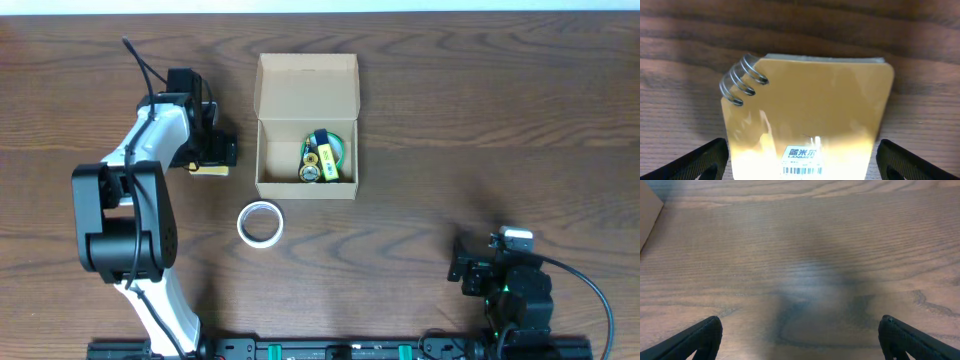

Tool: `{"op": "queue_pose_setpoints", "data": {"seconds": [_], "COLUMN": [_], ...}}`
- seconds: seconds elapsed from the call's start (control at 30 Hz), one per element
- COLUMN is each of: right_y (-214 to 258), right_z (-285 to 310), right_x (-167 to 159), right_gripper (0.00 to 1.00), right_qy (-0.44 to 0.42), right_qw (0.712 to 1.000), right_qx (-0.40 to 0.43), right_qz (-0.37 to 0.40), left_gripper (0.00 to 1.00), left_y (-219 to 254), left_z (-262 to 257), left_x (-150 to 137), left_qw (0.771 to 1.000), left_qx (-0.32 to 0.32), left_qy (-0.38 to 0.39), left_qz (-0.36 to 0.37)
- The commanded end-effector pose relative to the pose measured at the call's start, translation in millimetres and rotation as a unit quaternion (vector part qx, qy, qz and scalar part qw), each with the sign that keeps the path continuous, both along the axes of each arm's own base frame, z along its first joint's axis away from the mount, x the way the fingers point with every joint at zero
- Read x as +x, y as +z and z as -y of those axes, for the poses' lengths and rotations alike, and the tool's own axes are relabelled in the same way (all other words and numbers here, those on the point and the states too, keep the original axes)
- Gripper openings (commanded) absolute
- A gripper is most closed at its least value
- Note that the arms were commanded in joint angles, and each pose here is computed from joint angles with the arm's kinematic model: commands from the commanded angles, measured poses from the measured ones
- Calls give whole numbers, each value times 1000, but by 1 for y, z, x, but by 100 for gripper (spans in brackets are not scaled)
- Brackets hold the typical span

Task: Pack container
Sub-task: 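Lower the left gripper onto the notepad and grasp its edge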

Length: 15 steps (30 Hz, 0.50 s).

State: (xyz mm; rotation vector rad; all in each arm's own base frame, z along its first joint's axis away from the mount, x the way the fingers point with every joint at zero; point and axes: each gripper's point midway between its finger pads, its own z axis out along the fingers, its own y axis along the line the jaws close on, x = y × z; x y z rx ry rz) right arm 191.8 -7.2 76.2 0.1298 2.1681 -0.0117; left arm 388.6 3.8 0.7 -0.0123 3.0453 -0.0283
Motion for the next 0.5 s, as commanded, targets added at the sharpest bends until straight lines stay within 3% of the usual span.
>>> {"op": "queue_pose_setpoints", "data": {"seconds": [0.0,0.07,0.23,0.37,0.47], "right_y": [-3,-3,-3,-3,-3], "right_z": [1,1,1,1,1], "right_x": [0,0,0,0,0], "right_gripper": [99,99,99,99,99], "right_qy": [2,2,2,2,2], "right_qw": [1000,1000,1000,1000,1000], "right_qx": [-5,-5,-5,-5,-5], "right_qz": [-2,-2,-2,-2,-2], "left_gripper": [97,100,72,61,59], "left_y": [-5,-7,-11,-11,-6], "left_z": [-2,-2,3,4,4], "left_x": [3,2,0,6,12], "left_qw": [1000,1000,1000,1000,1000], "left_qx": [8,8,7,4,3], "left_qy": [-3,-4,-10,0,16], "left_qz": [-6,-11,-16,-6,7]}}
